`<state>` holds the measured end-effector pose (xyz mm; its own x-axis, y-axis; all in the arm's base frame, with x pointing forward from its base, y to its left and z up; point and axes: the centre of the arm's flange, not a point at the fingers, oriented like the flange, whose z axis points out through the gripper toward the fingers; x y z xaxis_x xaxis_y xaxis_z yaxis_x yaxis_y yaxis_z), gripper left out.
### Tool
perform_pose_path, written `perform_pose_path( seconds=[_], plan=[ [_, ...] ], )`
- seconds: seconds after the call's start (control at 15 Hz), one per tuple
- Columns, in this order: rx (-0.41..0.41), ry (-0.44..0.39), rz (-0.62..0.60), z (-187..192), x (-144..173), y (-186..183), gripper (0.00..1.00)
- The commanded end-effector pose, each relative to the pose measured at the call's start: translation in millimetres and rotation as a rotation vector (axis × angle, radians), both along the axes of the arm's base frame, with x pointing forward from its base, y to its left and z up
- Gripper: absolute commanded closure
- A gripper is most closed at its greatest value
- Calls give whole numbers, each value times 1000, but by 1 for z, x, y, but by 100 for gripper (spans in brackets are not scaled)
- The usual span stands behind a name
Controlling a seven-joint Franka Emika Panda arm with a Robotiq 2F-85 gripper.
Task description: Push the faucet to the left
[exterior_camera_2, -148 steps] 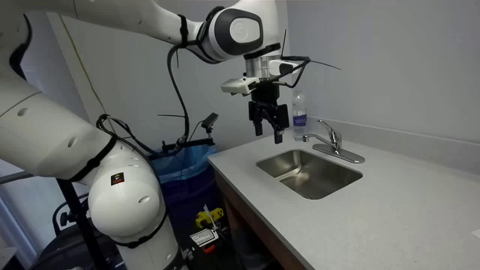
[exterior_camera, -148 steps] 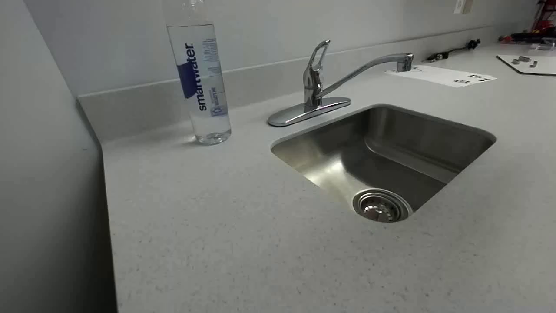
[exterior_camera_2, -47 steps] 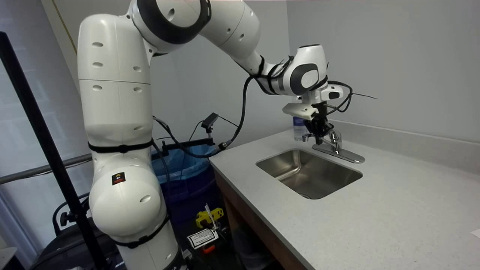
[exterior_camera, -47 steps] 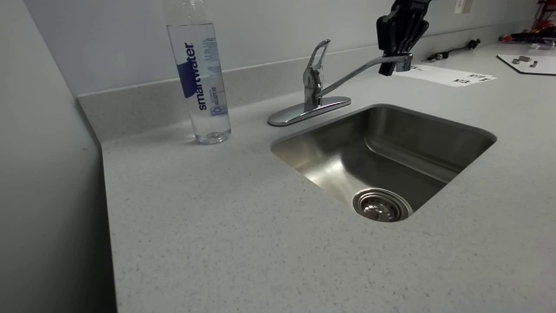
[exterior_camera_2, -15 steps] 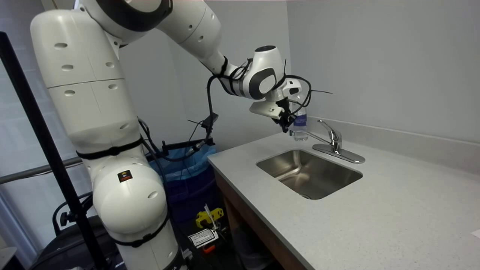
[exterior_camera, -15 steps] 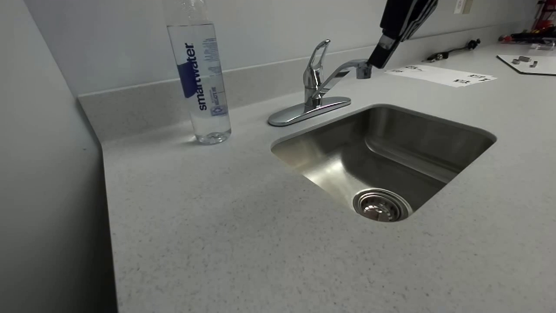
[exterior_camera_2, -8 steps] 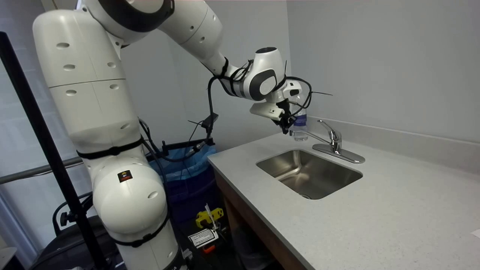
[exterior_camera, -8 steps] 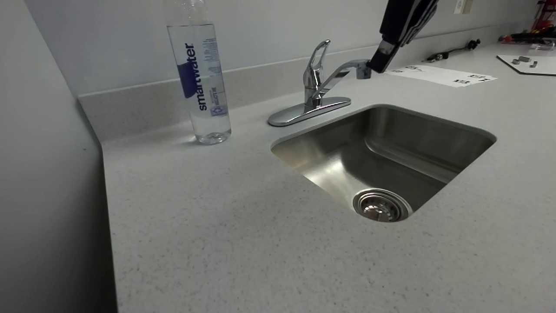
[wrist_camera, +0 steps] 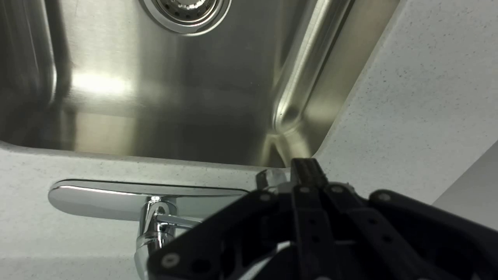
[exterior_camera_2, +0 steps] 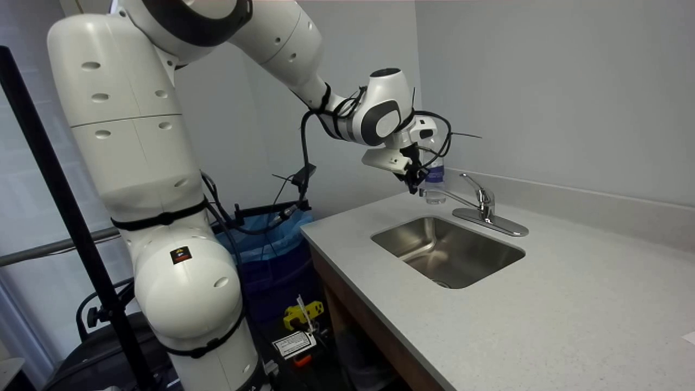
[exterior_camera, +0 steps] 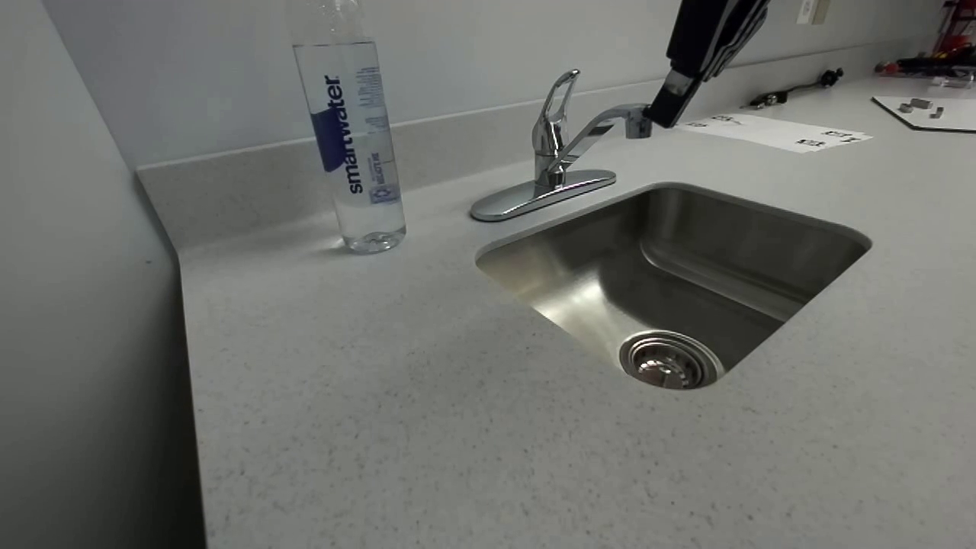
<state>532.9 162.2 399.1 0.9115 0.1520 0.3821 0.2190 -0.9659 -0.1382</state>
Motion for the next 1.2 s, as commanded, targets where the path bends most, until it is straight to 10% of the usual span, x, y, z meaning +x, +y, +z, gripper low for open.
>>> perform_pose_path(
  seconds=[0.0,1.13],
  plan=[
    [0,0,0,0,0,0,99],
    [-66,6,-39,-2,10,-16,100]
  ],
)
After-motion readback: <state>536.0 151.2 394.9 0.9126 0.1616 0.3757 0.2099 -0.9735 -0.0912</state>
